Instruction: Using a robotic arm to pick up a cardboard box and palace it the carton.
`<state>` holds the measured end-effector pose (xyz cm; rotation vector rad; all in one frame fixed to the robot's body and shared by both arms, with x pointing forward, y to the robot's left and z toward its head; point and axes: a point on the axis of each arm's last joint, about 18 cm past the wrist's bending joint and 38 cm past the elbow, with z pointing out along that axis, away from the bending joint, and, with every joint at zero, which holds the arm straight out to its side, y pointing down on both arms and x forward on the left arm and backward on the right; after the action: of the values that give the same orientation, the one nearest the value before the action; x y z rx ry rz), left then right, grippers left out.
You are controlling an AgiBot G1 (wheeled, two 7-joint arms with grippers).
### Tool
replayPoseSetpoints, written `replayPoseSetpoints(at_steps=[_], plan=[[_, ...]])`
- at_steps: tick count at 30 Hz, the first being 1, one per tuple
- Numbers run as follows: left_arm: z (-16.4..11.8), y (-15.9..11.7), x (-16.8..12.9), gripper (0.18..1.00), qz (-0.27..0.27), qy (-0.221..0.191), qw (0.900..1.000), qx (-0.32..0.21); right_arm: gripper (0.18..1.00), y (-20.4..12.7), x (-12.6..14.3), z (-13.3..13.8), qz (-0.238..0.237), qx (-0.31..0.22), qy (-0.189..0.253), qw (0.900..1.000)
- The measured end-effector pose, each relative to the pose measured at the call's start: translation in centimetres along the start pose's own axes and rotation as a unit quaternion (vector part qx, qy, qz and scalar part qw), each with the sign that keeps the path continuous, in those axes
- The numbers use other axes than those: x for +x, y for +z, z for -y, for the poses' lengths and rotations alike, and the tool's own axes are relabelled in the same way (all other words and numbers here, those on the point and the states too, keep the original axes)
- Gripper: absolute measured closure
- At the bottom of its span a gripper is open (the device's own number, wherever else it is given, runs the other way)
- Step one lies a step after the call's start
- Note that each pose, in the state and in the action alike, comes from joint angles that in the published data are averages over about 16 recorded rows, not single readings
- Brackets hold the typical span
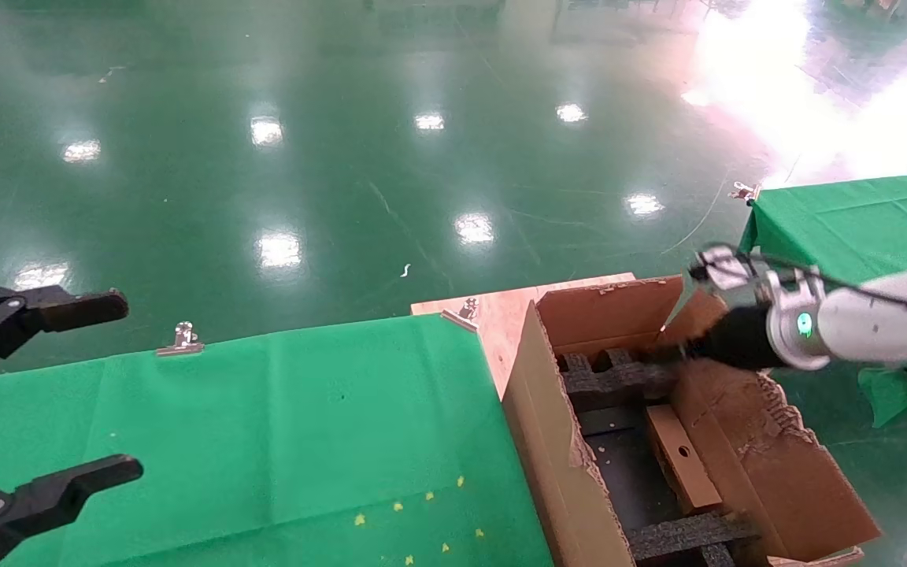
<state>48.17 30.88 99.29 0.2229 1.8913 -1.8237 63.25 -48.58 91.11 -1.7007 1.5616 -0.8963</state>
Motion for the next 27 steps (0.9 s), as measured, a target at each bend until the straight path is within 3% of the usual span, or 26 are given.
replayPoseSetpoints(at_steps=[12,27], plan=[[0.0,0.0,0.0,0.183,0.0,0.0,1.0,0.0,0.197,-6.9,-5.4,6.4,0.106,0.088,-0.011,0.99],[0.0,0.0,0.0,0.183,0.0,0.0,1.0,0.0,0.178,-8.6,-7.3,7.1,0.149,0.103,-0.025,0.983]])
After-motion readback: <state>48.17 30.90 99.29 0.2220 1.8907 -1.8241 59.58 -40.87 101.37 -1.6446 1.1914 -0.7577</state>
